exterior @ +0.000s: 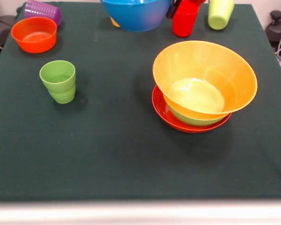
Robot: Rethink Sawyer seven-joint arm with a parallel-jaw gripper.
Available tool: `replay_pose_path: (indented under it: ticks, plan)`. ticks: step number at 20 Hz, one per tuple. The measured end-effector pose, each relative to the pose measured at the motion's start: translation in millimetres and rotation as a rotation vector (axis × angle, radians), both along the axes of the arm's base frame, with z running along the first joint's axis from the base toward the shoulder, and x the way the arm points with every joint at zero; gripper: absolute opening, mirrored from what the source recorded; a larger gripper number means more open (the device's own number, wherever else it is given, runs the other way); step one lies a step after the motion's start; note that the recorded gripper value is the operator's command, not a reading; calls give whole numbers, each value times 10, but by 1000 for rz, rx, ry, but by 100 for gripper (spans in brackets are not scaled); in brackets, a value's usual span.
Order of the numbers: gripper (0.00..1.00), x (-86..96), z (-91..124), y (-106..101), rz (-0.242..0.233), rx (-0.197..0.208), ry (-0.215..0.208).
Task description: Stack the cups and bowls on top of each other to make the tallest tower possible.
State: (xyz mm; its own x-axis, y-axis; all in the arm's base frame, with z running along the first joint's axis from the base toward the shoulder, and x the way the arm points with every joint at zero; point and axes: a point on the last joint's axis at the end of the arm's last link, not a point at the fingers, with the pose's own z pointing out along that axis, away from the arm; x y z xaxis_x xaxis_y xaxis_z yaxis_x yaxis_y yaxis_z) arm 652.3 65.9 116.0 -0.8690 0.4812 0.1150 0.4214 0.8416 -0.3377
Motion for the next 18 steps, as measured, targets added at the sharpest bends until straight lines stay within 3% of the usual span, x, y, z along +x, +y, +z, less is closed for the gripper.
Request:
replay_pose_path:
  ticks: [4, 6, 7, 10, 13, 18]
  plan:
    - [0, -96, 38, -21, -5, 13, -26]
    - [0, -98, 61, -46, -20, 34, -58]
    - [0, -56, 85, -74, -47, 64, -99]
    - [0, 14, 105, -103, -77, 95, -143]
    - [0, 201, 157, -125, -121, 143, -234]
    - [0, 349, 181, -79, -150, 185, -294]
